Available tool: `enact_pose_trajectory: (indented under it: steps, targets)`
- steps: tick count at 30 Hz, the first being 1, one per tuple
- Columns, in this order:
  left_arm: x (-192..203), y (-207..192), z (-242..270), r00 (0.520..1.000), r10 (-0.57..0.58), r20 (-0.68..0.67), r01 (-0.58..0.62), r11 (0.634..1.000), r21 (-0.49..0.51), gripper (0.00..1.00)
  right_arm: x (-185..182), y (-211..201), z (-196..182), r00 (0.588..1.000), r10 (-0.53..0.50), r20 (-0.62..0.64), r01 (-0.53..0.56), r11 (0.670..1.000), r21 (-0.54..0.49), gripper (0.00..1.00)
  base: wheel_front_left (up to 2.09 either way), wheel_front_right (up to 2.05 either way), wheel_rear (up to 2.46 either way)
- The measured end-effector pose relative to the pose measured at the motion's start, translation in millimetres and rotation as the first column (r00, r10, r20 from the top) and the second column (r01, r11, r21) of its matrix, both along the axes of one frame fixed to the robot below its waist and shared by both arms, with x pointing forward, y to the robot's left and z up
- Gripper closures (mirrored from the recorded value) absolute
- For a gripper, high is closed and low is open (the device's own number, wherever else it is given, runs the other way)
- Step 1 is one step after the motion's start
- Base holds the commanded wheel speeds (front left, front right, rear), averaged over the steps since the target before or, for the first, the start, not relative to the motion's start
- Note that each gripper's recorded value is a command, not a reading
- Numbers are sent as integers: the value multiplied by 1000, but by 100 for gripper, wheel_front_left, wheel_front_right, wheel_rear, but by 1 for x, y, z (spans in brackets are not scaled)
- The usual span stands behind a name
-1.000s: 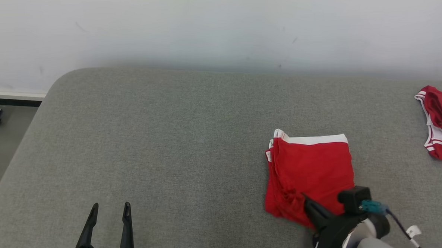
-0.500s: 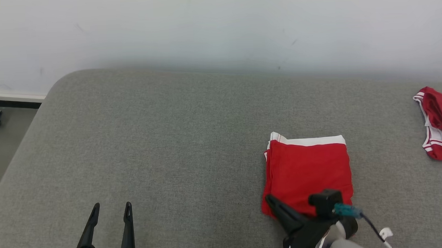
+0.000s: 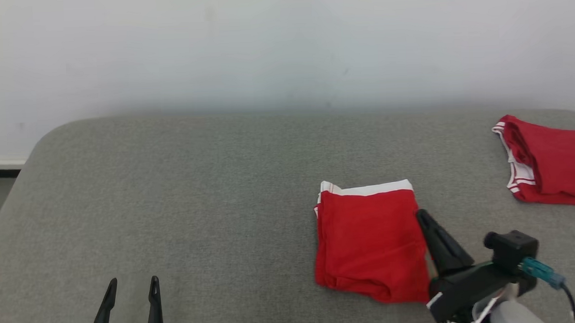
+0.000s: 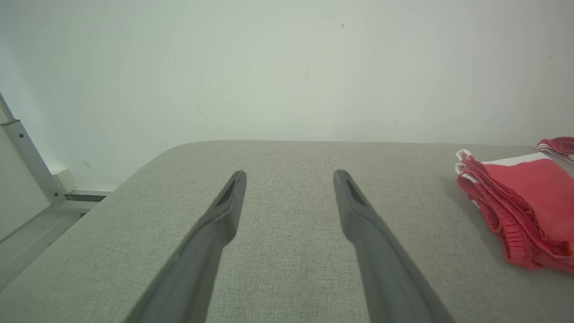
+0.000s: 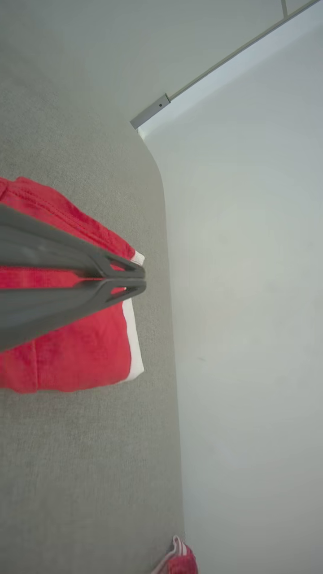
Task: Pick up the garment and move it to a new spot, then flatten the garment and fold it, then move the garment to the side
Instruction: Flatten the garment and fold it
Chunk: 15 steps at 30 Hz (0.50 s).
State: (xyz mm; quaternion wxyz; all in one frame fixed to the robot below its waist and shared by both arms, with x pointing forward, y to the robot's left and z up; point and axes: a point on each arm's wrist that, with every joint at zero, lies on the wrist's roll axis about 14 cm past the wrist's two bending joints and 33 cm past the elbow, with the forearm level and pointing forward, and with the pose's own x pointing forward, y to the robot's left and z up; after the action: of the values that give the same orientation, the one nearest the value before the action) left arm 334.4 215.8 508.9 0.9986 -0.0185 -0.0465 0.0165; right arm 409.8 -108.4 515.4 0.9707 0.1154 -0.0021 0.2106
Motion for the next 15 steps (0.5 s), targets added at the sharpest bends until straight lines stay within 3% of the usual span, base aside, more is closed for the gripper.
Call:
enact_pose_trajectory:
  steps: [10, 15]
  targets:
    - [9, -19, 4, 998, -60, 12, 60, 998, 12, 0, -23, -69, 19, 970, -225, 90, 225, 974, 8, 100, 0, 0, 0]
    - [9, -21, 3, 997, -71, 9, 71, 997, 21, 0, -40, -85, 20, 950, -288, 118, 292, 956, -13, 100, 0, 0, 0]
